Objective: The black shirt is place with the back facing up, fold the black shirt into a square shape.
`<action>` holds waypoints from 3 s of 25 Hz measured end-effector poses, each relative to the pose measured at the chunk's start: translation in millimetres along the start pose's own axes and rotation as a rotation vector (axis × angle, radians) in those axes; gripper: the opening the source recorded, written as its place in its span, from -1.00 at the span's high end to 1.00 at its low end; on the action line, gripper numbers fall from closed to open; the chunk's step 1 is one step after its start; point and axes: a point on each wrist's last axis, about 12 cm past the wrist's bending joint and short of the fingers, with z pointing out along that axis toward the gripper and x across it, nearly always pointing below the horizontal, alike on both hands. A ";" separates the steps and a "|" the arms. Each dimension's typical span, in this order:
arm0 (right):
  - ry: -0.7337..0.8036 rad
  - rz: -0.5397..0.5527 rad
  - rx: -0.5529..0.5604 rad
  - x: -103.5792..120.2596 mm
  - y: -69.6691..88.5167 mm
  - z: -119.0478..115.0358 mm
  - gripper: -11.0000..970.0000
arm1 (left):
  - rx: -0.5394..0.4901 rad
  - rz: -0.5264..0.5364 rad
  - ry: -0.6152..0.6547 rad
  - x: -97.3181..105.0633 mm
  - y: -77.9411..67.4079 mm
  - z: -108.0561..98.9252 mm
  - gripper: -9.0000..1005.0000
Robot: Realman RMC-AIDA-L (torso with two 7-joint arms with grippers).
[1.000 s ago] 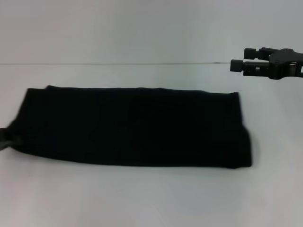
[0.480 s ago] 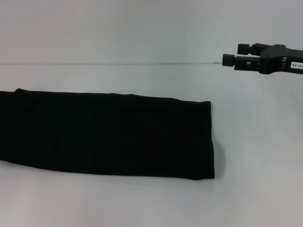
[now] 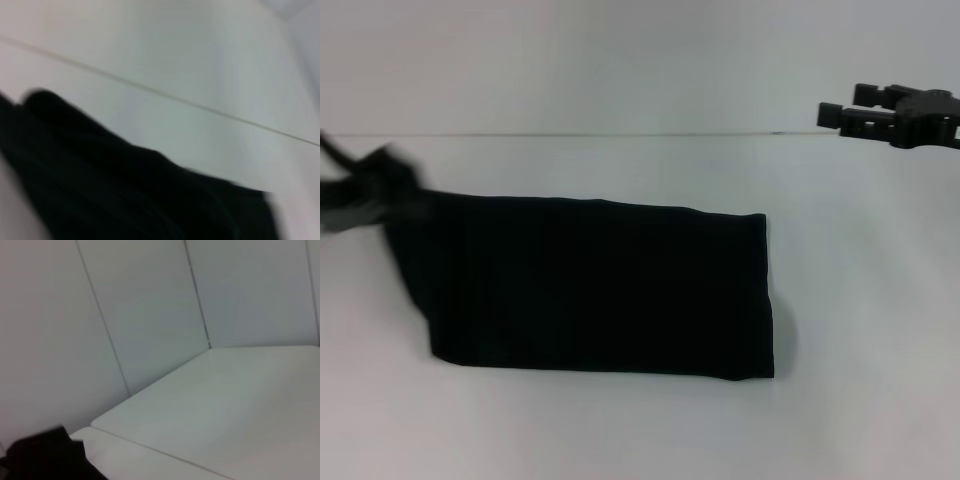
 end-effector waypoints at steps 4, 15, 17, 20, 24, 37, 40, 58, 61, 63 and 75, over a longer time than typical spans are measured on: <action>-0.009 -0.005 0.036 1.4 -6.6 -10.7 -0.91 | 0.275 0.084 0.123 -4.5 -64.8 57.2 0.66; -0.004 -0.008 0.092 1.1 -21.9 -42.5 -0.91 | 0.589 0.147 0.154 102.4 -128.7 189.2 0.61; 0.002 -0.009 0.095 0.8 -22.6 -43.2 -0.91 | 0.614 0.173 0.095 119.5 -128.2 195.7 0.60; 0.010 -0.001 0.091 1.7 -22.4 -42.7 -0.91 | 0.647 0.189 0.011 132.8 -128.5 198.3 0.58; 0.043 0.037 0.088 4.2 -21.7 -38.7 -0.91 | 0.687 0.169 -0.051 129.4 -128.2 192.7 0.56; 0.317 0.311 0.021 20.8 -0.5 -1.6 -0.91 | 0.760 0.458 -0.194 107.4 -98.1 136.1 -0.41; 0.381 0.291 -0.040 24.5 15.0 22.9 -0.91 | 0.712 0.524 -0.208 104.2 -84.2 124.5 -0.63; 0.701 0.207 -0.140 8.4 61.3 80.1 -0.72 | 0.597 0.737 -0.096 117.7 -47.6 83.3 -0.89; 0.722 0.208 -0.134 10.5 62.7 81.1 -0.52 | 0.590 0.739 -0.092 117.3 -46.4 82.4 -0.89; 0.727 0.209 -0.131 12.1 63.0 81.9 -0.38 | 0.590 0.741 -0.092 116.3 -46.7 82.4 -0.89; 0.754 0.162 -0.103 23.7 68.8 93.3 0.07 | 0.584 0.742 -0.099 114.2 -46.8 83.3 -0.88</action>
